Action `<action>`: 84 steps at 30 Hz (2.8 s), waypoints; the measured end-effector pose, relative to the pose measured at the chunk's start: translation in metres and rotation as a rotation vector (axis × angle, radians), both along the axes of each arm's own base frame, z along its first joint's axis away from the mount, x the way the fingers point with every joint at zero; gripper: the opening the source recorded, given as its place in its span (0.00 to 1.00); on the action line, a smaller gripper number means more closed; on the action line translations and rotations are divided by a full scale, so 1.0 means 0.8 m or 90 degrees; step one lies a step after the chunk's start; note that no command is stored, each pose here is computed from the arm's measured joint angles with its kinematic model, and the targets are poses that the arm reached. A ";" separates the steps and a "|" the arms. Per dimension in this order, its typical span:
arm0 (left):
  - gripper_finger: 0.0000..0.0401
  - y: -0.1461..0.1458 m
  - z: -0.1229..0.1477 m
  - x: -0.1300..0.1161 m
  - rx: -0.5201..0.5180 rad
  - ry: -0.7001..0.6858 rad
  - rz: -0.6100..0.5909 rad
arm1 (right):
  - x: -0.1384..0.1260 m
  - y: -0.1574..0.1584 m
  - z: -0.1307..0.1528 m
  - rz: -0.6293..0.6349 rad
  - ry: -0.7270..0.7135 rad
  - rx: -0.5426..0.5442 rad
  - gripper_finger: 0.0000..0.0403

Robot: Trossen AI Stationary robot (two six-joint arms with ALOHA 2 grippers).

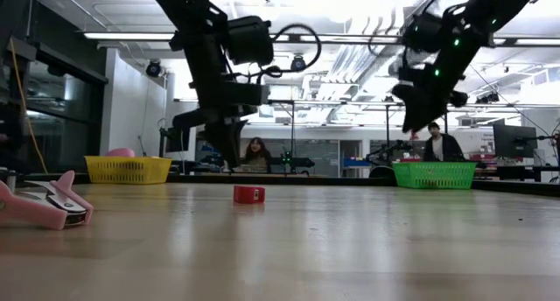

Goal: Pick and place Stapler, Stapler remover, tape
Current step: Put the red stapler into the green bin

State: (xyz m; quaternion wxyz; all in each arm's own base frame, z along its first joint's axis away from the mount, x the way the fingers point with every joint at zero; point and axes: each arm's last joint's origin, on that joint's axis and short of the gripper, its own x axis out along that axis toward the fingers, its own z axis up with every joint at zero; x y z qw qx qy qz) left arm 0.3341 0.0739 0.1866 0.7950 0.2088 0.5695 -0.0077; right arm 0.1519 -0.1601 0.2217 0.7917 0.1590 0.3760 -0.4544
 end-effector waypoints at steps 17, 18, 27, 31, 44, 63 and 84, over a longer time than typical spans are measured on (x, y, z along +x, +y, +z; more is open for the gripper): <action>0.00 -0.093 0.000 0.010 0.078 0.041 -0.541 | 0.039 0.100 0.031 0.281 -0.073 -0.018 0.42; 0.00 -0.099 0.000 0.011 0.084 0.040 -0.555 | 0.041 0.103 0.031 0.289 -0.074 -0.016 0.42; 0.21 -0.131 0.005 0.020 0.104 -0.026 -0.554 | 0.044 0.124 0.028 0.294 -0.036 -0.030 0.42; 0.40 -0.139 0.003 0.020 0.097 -0.028 -0.564 | 0.046 0.130 0.027 0.302 -0.037 -0.029 0.42; 0.55 -0.143 -0.032 0.034 0.081 -0.010 -0.601 | 0.048 0.141 0.027 0.323 -0.039 -0.022 0.42; 0.55 -0.117 -0.041 0.033 -0.009 0.000 -0.525 | 0.048 0.141 0.027 0.323 -0.039 -0.022 0.42; 0.27 -0.117 -0.048 0.033 -0.042 0.009 -0.504 | 0.048 0.141 0.027 0.322 -0.040 -0.020 0.42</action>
